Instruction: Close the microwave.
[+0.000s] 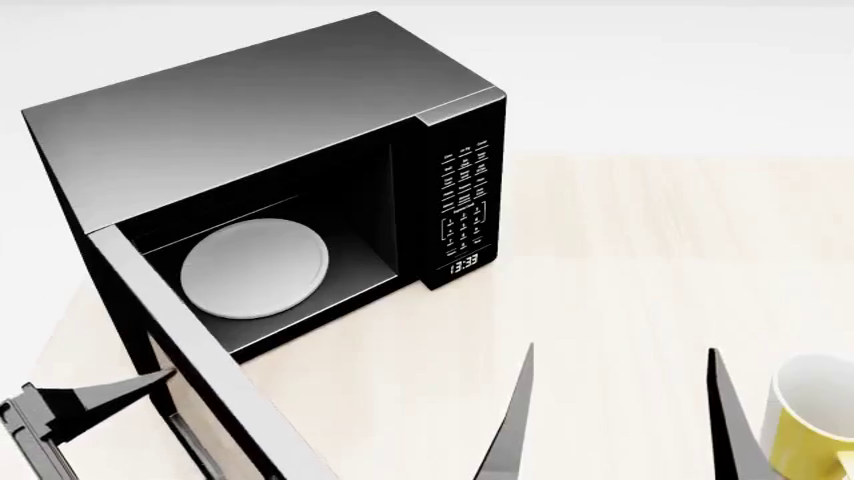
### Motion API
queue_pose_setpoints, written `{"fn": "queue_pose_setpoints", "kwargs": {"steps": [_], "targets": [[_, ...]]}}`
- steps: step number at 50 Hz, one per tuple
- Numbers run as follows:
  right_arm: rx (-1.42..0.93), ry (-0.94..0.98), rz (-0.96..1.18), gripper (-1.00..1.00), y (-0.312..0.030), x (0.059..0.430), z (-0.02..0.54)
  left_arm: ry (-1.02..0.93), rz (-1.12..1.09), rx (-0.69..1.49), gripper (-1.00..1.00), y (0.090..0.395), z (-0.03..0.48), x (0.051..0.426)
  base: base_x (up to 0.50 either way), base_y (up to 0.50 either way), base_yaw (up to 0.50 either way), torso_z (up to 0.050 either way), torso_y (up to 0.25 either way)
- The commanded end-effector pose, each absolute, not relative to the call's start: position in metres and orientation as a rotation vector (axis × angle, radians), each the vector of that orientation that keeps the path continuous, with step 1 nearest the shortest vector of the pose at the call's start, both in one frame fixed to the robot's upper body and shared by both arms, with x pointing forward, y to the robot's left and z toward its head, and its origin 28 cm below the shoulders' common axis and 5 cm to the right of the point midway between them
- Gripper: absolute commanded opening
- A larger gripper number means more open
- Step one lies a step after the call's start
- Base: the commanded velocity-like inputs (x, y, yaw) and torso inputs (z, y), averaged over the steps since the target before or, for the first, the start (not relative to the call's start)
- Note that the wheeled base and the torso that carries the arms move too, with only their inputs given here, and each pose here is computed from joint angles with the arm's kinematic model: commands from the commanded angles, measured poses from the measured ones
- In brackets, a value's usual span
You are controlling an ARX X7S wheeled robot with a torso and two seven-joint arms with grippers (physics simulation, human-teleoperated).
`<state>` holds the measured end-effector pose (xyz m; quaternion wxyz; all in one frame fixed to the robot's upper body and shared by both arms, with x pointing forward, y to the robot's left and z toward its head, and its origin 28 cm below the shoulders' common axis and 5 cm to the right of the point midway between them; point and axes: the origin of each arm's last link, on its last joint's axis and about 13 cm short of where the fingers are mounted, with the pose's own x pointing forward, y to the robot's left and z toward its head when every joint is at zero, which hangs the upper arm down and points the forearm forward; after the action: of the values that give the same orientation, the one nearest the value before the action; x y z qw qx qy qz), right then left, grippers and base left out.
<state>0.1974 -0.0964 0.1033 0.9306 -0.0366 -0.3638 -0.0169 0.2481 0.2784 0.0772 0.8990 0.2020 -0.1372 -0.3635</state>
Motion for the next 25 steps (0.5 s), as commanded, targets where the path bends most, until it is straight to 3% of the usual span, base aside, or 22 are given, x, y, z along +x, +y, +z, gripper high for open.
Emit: {"fn": "queue_pose_setpoints", "kwargs": {"steps": [1,25], "targets": [[-0.094,-0.753,-0.036,1.00,-0.097,0.198,0.103,-0.294,-0.756,0.424,1.00,0.267,0.073,0.257,0.00,0.00,0.00,0.000,0.000],[-0.090,-0.745,-0.032,1.00,-0.097,0.198,0.102,-0.339,-0.707,0.409,1.00,0.256,0.077,0.273,0.00,0.00,0.00,0.000,0.000]]}}
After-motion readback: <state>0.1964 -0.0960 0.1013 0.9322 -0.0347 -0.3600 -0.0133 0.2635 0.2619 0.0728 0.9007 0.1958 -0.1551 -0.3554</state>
